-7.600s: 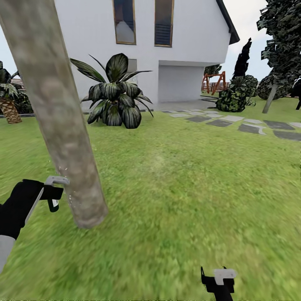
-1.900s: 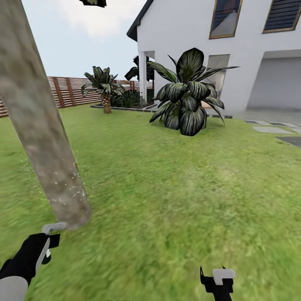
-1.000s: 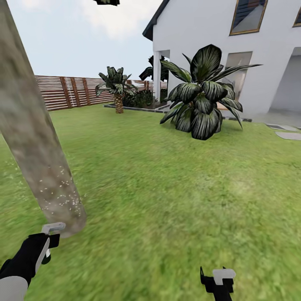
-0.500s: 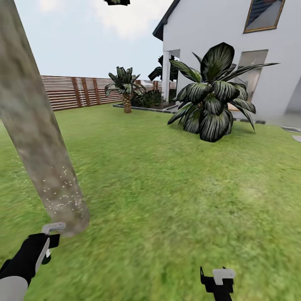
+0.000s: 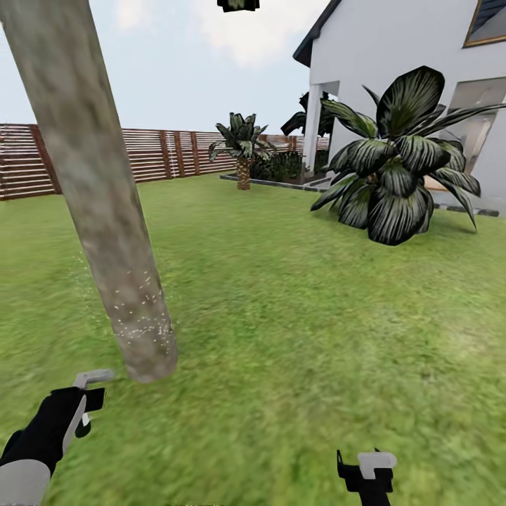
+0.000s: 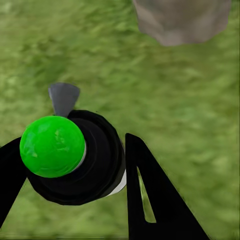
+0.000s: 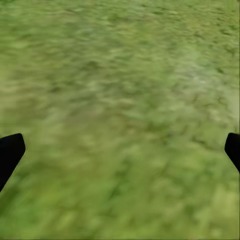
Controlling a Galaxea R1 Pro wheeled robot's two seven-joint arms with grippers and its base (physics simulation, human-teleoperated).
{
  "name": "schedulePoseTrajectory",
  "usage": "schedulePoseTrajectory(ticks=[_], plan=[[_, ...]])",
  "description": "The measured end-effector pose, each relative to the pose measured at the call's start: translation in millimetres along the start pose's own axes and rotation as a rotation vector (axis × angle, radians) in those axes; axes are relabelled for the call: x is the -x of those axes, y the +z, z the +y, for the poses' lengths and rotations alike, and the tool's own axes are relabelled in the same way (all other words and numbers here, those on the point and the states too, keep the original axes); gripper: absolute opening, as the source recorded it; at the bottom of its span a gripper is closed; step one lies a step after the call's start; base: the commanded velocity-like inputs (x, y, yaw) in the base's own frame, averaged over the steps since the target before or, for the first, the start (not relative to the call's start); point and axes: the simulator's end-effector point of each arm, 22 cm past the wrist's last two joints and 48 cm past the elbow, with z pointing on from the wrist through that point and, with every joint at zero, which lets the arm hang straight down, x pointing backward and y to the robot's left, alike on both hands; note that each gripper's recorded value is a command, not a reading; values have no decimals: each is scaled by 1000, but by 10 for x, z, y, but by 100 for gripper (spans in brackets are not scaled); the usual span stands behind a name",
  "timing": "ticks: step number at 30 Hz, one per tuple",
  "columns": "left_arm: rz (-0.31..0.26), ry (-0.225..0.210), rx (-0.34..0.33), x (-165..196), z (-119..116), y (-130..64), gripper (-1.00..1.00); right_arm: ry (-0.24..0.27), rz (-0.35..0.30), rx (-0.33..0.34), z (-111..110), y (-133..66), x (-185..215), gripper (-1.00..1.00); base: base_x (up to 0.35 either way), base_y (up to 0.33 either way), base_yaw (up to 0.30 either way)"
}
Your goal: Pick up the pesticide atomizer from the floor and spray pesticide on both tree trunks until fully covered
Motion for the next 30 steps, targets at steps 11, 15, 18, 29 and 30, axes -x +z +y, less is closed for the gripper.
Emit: schedulePoseTrajectory(ticks=[11, 15, 18, 29, 30], plan=[[-121, 88, -29, 745, -343, -364, -100, 0, 0, -1, -5, 0, 0, 100, -78, 9, 164], [-130, 114, -69, 1332, -646, -628, -100, 0, -1, -1, -7, 1, 1, 100, -1, 0, 1], [-98, 130, -57, 1343, -594, -667, -100, -1, 0, -1, -4, 0, 0, 100, 206, 47, 0], [-101, 132, 6, 1422, -150, -651, -100, 0, -1, -1, -3, 1, 1, 100, 115, 36, 0], [-101, 129, 2, 1431, -97, -647, -100, 0, 0, -1, -4, 1, 1, 100, 0, 0, 0]])
